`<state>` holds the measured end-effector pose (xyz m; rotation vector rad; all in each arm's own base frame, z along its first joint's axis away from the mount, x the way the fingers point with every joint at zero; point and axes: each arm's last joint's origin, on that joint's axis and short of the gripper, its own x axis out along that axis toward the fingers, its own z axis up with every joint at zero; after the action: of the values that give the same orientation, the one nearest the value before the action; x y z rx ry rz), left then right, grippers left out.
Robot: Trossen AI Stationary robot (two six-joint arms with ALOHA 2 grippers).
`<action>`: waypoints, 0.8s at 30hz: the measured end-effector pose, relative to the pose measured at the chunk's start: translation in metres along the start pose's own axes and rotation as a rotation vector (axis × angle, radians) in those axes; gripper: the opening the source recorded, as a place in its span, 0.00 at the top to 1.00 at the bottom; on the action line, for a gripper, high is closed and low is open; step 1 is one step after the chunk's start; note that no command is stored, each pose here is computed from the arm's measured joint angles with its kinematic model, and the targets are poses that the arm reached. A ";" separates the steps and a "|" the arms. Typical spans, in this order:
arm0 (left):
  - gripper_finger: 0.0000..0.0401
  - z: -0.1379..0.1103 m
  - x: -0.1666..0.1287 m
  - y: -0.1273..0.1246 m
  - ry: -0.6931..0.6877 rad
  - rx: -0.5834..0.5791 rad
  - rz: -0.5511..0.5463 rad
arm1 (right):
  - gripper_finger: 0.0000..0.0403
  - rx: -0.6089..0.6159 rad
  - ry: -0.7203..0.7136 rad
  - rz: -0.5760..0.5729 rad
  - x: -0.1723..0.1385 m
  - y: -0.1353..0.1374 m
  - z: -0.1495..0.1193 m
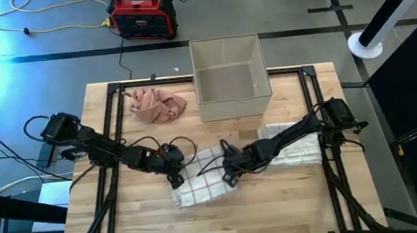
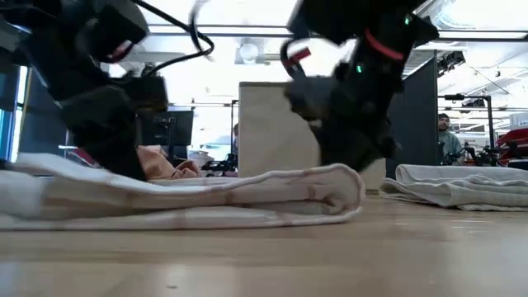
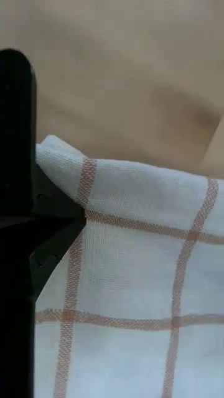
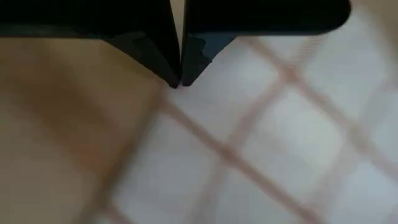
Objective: Fold towel
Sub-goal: Move the folded white squared towel beside the folded white striped towel
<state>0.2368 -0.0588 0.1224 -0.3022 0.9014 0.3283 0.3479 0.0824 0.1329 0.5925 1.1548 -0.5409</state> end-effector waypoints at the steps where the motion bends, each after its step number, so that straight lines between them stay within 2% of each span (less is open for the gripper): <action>1: 1.00 0.004 0.001 0.003 -0.026 -0.022 0.014 | 1.00 0.003 0.008 -0.036 0.000 -0.004 0.000; 5: 1.00 0.031 0.004 0.019 -0.135 -0.124 0.066 | 1.00 0.009 0.028 -0.225 -0.010 -0.025 0.000; 7: 1.00 0.049 0.000 0.023 -0.170 -0.147 0.051 | 1.00 0.016 0.015 -0.278 -0.018 -0.032 0.002; 9: 1.00 0.067 -0.011 0.023 -0.203 -0.135 0.007 | 1.00 0.006 -0.002 -0.275 -0.031 -0.035 0.006; 12: 1.00 0.088 -0.039 0.019 -0.256 -0.085 -0.021 | 1.00 -0.035 -0.068 -0.162 -0.050 -0.029 0.013; 16: 1.00 0.095 -0.078 0.020 -0.221 -0.018 0.007 | 1.00 -0.092 -0.171 0.056 -0.059 -0.011 0.024; 19: 1.00 0.081 -0.099 0.022 -0.132 -0.021 0.027 | 1.00 -0.180 -0.227 0.227 -0.046 0.009 0.031; 21: 1.00 0.067 -0.108 0.021 -0.062 -0.032 0.035 | 1.00 -0.198 -0.245 0.301 -0.029 0.017 0.036; 24: 1.00 0.045 -0.116 0.017 0.020 -0.034 0.058 | 1.00 -0.140 -0.235 0.321 -0.001 0.018 0.042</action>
<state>0.1951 -0.0433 0.2396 -0.3115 0.9267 0.3954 0.3875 0.0674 0.1490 0.5636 0.8459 -0.2438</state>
